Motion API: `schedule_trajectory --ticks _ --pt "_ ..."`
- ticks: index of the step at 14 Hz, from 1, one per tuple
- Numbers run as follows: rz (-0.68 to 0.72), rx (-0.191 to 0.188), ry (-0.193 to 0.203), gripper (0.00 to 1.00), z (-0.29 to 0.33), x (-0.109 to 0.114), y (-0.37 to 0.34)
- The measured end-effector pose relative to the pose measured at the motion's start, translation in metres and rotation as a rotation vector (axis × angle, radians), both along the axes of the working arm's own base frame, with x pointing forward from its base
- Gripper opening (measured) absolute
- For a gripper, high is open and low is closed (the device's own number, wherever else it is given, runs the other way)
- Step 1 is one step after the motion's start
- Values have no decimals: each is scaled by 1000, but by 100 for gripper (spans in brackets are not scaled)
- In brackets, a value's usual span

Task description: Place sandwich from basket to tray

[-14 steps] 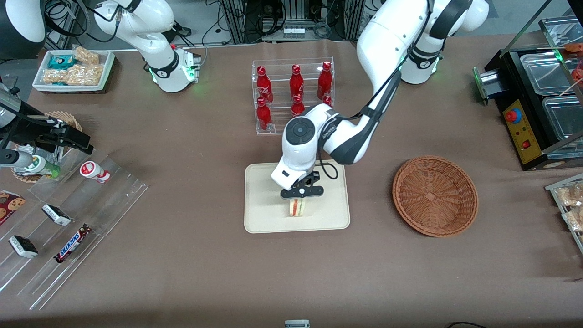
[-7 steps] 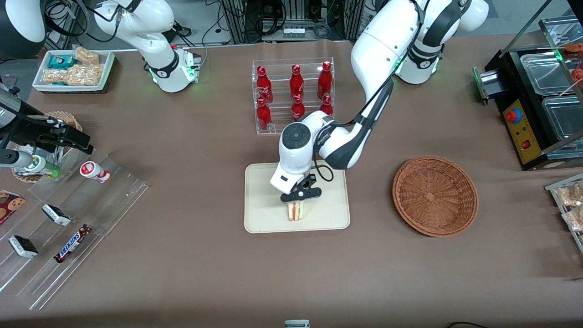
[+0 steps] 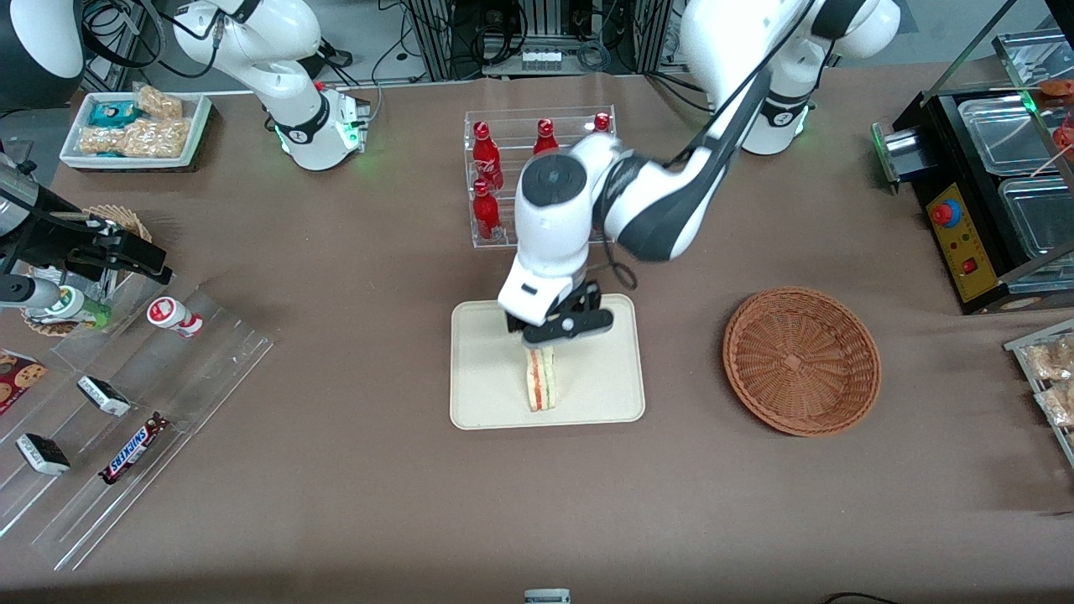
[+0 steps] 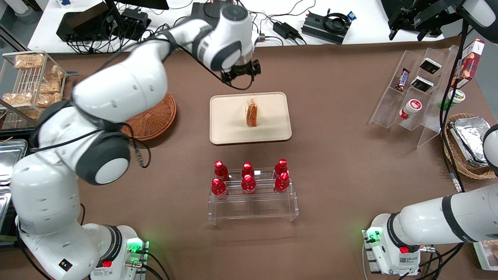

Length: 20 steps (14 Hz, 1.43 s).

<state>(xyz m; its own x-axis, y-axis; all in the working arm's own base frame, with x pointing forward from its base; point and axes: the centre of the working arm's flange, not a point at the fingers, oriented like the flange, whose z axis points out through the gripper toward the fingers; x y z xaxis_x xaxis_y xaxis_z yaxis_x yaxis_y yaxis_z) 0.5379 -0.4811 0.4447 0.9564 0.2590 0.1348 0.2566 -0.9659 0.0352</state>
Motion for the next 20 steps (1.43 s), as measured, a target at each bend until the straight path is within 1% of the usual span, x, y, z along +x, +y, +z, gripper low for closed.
schedule_trajectory --ticks 2,4,7,9,11,15,16,17,18,20 --pt "58 33 21 100 34 7 41" --pt "117 48 35 100 44 28 102" --pt "91 81 72 100 38 57 186" --pt "65 94 91 100 40 64 231" --pt "32 104 106 100 47 60 271" --pt "-77 123 145 100 65 38 343" --pt "-102 118 144 100 72 33 362" --pt "-129 105 143 100 81 29 379" --pt "-164 93 147 100 91 23 396" --pt "-246 82 159 100 113 12 430"
